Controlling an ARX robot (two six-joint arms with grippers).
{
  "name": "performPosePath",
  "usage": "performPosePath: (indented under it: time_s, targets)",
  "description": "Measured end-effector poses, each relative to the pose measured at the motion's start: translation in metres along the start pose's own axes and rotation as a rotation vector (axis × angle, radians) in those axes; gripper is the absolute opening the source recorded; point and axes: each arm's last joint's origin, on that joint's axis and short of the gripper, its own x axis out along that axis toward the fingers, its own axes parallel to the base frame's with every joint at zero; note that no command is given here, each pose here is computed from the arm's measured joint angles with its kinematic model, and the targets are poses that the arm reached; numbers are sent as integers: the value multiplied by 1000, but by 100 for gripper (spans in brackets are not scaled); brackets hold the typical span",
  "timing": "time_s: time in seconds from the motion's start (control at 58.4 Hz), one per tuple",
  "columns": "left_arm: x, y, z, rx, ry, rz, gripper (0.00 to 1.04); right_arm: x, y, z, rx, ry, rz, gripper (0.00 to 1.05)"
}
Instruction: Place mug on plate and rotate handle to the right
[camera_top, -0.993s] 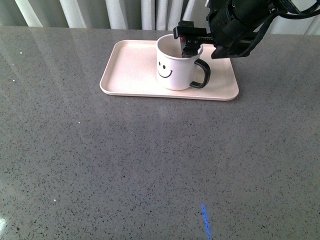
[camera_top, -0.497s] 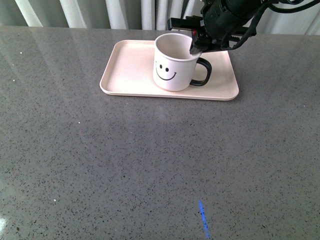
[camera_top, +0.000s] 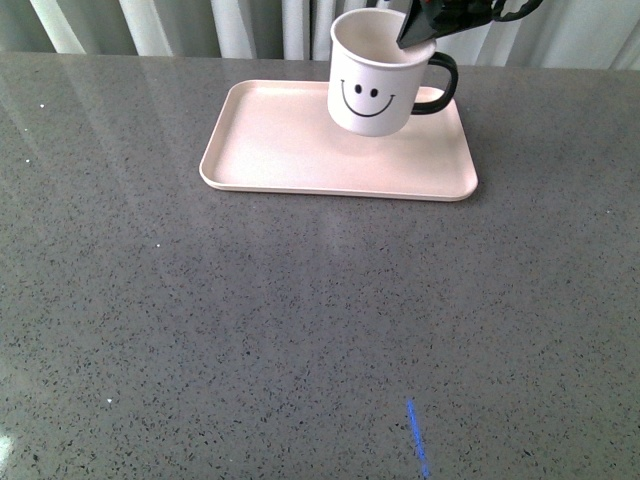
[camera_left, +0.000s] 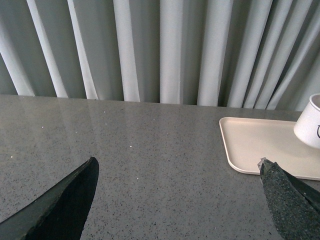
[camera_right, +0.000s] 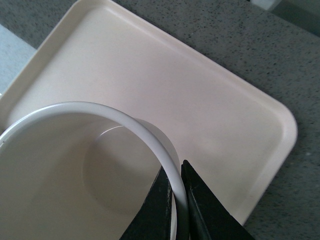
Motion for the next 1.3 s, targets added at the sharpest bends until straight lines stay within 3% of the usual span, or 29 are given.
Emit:
performPosePath:
  time_s: [0.291, 1.301]
  targets:
    - [0, 0, 0, 0, 0, 0, 96, 15, 0, -4, -128, 57, 74, 2]
    - [0, 0, 0, 0, 0, 0, 96, 33, 0, -15, -170, 85, 95, 2]
